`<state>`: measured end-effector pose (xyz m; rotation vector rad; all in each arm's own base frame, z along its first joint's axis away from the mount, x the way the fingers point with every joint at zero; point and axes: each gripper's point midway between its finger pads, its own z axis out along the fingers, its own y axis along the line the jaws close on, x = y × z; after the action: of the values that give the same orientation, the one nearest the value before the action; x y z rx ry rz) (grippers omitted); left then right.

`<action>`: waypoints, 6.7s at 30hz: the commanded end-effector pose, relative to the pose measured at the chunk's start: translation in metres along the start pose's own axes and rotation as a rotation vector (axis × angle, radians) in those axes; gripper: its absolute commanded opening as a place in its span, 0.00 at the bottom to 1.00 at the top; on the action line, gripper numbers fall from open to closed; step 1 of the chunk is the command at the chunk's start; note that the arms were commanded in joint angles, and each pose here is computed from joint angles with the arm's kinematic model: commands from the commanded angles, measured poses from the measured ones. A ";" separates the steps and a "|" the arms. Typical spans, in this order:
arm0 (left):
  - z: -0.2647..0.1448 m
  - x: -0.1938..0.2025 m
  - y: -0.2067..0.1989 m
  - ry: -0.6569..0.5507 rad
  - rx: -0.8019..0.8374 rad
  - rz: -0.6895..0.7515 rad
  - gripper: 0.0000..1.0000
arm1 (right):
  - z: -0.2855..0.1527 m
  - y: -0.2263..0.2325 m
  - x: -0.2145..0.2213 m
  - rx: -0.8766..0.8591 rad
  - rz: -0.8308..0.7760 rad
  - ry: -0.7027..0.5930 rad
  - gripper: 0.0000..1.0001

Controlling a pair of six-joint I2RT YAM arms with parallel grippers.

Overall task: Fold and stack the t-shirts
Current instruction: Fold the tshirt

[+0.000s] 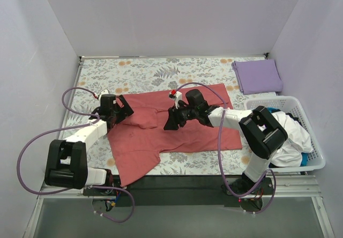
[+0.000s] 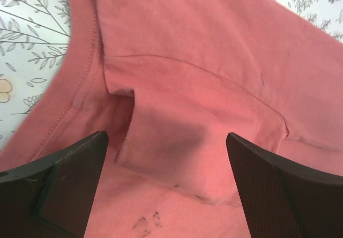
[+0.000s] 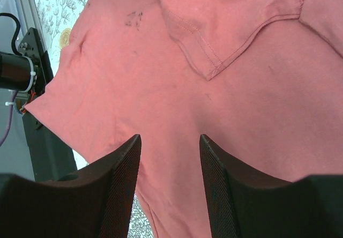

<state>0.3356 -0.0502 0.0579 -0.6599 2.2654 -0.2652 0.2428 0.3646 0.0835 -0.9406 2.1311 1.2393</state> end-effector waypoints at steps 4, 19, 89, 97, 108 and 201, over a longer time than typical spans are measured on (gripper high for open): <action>0.007 0.005 -0.006 0.030 0.039 0.034 0.90 | 0.004 0.010 -0.017 -0.047 -0.038 -0.042 0.54; -0.038 0.003 -0.033 0.094 0.154 -0.011 0.49 | 0.007 0.013 -0.016 -0.059 -0.034 -0.044 0.54; -0.041 0.068 0.022 0.247 -0.041 -0.129 0.46 | 0.064 -0.022 -0.025 0.096 0.339 -0.091 0.01; -0.047 0.069 0.018 0.262 -0.020 -0.137 0.44 | 0.056 -0.014 -0.035 0.079 0.309 -0.109 0.01; -0.055 0.062 0.017 0.286 -0.069 -0.154 0.02 | 0.053 -0.013 -0.033 0.059 0.308 -0.098 0.01; 0.111 -0.158 0.036 -0.100 -0.114 -0.318 0.50 | -0.186 -0.346 -0.095 0.683 0.555 -0.455 0.33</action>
<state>0.4874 0.0537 0.0409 -1.1057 2.1585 -0.2943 0.5380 0.1179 0.0400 0.2106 2.2819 0.7433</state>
